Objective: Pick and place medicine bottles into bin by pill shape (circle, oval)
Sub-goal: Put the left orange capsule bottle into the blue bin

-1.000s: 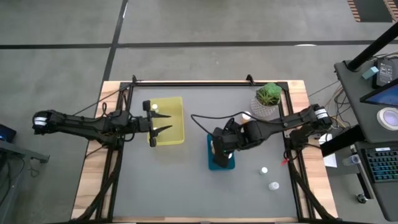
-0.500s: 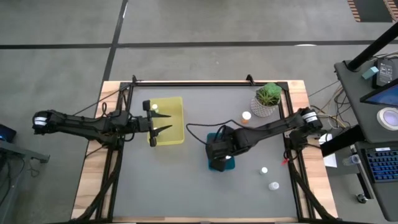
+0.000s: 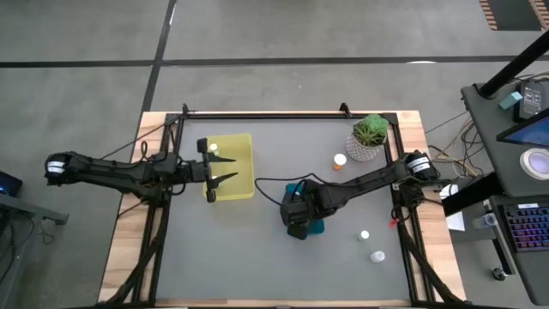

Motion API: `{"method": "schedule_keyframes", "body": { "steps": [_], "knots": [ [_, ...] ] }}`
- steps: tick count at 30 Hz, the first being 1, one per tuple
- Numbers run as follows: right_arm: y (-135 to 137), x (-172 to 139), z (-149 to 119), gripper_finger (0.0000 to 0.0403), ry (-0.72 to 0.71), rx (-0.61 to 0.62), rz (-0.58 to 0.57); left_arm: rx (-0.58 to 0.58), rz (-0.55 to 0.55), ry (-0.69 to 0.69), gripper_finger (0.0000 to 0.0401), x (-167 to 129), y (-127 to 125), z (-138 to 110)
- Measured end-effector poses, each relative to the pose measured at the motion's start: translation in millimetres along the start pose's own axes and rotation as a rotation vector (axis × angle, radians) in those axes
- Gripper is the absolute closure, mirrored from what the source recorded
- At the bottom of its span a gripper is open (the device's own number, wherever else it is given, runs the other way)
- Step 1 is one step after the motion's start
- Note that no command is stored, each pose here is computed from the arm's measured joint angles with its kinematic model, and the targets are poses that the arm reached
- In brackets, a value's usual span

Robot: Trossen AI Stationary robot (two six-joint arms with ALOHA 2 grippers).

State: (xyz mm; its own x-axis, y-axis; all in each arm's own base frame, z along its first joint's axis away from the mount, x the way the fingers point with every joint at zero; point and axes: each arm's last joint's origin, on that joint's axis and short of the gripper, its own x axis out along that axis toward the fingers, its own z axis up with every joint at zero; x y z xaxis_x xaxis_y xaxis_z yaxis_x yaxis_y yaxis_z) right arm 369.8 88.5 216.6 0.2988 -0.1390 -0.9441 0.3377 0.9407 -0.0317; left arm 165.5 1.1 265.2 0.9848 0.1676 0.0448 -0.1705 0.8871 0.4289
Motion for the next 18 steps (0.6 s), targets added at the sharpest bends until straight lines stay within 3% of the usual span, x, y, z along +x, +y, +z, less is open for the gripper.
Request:
{"method": "schedule_keyframes", "body": {
  "steps": [13, 18],
  "knots": [
    [-1.5, 11.7, -5.3, 0.0192, -0.012, 0.003, -0.026, 0.001, 0.0, 0.0, 0.0244, 0.3, -0.1, -0.1],
    [-1.9, 11.7, -5.1, 0.0173, -0.016, 0.003, -0.033, 0.0, 0.001, -0.002, 0.0244, 0.1, 0.1, 0.2]
  ]
}}
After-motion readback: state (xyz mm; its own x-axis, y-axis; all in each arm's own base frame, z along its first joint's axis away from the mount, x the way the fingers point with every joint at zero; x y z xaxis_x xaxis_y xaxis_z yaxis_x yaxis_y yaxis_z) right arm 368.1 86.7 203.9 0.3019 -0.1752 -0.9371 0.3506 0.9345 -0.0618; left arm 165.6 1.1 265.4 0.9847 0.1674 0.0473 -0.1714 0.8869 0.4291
